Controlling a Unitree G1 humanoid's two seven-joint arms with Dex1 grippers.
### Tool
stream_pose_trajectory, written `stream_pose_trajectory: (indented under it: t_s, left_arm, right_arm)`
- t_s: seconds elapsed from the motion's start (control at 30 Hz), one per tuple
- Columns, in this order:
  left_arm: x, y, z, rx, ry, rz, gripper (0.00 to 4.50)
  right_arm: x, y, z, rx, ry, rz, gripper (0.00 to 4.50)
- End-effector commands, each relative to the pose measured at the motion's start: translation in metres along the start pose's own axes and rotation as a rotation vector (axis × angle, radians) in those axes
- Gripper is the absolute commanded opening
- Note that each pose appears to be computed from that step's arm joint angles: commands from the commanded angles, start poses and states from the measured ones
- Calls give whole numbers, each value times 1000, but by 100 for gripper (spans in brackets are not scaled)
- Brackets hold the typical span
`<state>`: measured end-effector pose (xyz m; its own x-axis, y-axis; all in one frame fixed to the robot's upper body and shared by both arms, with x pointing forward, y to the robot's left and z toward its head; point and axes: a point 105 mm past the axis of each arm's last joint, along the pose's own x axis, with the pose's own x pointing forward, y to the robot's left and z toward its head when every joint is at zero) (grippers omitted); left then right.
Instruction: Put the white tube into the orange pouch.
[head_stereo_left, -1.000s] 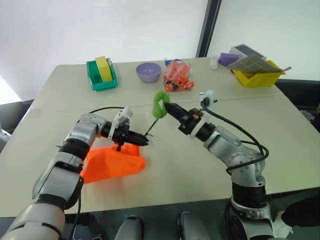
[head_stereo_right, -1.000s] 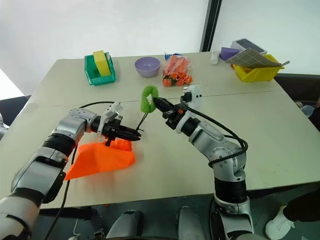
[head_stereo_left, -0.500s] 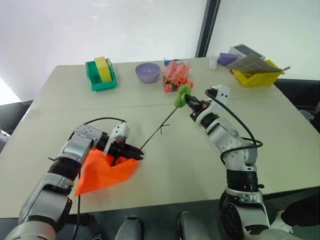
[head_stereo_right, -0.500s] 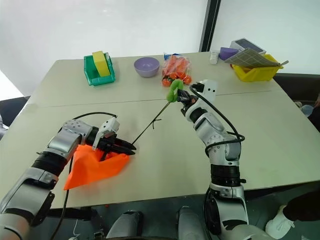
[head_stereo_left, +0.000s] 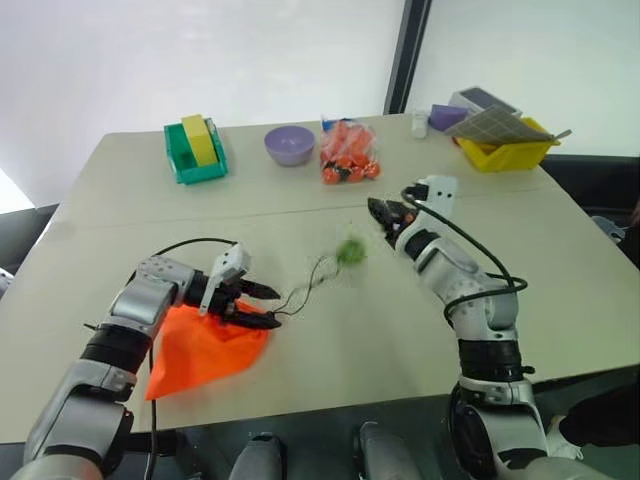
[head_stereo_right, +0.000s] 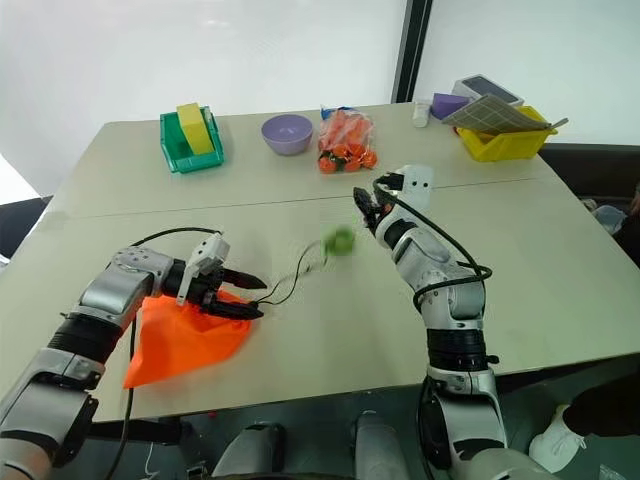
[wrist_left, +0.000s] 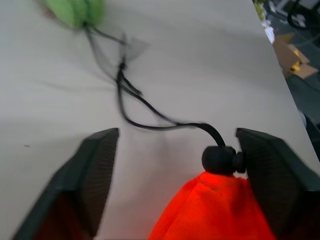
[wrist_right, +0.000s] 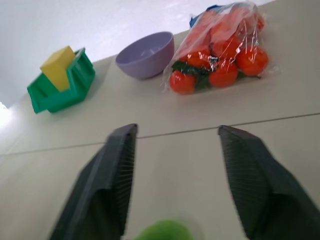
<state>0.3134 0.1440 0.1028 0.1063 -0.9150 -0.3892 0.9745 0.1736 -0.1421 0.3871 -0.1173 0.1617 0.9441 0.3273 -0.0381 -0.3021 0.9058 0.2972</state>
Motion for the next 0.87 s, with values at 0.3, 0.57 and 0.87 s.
stream_pose_trajectory:
  t_s: [0.3,0.57,0.87]
  left_arm:
    - [-112,27,51,-10,-466,693,408]
    - [-137,2,-20,-33,-305,997,408]
    - [-143,-34,-56,-117,-279,1105,408]
  right_arm:
    - [-31,-3,-9,-263,23,166,341]
    - [-65,-5,-32,-375,122,415,341]
    - [-75,-26,-42,-411,133,427,341]
